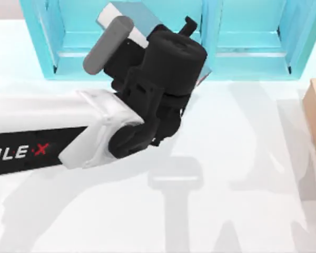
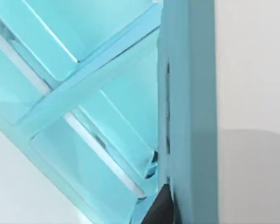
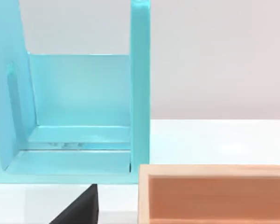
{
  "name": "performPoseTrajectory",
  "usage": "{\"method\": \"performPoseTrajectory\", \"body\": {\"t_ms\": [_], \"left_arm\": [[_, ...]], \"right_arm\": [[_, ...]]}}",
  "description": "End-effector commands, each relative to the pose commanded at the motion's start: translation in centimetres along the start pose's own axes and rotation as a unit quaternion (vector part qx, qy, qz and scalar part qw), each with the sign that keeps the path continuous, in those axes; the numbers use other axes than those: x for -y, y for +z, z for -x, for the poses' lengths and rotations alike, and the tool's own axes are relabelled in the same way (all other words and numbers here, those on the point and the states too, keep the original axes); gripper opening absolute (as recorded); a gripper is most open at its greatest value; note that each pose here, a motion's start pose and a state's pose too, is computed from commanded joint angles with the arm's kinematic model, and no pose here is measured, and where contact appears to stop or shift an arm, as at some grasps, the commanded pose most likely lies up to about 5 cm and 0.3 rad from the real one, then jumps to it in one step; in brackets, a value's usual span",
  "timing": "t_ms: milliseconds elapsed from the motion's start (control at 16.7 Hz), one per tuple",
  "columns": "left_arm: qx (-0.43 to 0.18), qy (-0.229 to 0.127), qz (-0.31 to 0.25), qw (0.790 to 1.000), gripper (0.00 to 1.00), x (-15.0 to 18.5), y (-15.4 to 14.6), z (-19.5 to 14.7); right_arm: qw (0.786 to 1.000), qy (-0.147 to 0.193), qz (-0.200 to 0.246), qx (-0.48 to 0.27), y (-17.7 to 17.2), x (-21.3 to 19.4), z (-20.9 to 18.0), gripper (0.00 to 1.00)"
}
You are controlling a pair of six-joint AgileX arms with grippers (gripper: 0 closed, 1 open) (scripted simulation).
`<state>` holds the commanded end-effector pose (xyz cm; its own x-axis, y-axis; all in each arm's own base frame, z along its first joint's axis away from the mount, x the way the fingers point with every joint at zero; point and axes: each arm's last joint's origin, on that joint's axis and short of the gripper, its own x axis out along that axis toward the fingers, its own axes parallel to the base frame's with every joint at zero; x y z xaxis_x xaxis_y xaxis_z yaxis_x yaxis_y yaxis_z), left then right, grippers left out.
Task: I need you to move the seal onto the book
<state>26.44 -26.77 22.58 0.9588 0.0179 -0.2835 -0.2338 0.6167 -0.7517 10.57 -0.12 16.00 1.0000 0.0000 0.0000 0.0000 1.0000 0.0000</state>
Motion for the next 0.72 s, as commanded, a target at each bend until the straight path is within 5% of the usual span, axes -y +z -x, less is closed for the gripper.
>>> {"method": "performPoseTrajectory", "body": {"t_ms": [360,720], "left_arm": [[0.026,0.022,0.224,0.974,0.00,0.1,-10.2,1.3],[0.050,0.006,0.318,0.947,0.00,-0.5,-16.0,3.2]], "right_arm": [[1.000,0.000,0.000,0.000,0.0,0.0,0.0,1.00],[1.000,0.000,0.000,0.000,0.0,0.0,0.0,1.00]]}}
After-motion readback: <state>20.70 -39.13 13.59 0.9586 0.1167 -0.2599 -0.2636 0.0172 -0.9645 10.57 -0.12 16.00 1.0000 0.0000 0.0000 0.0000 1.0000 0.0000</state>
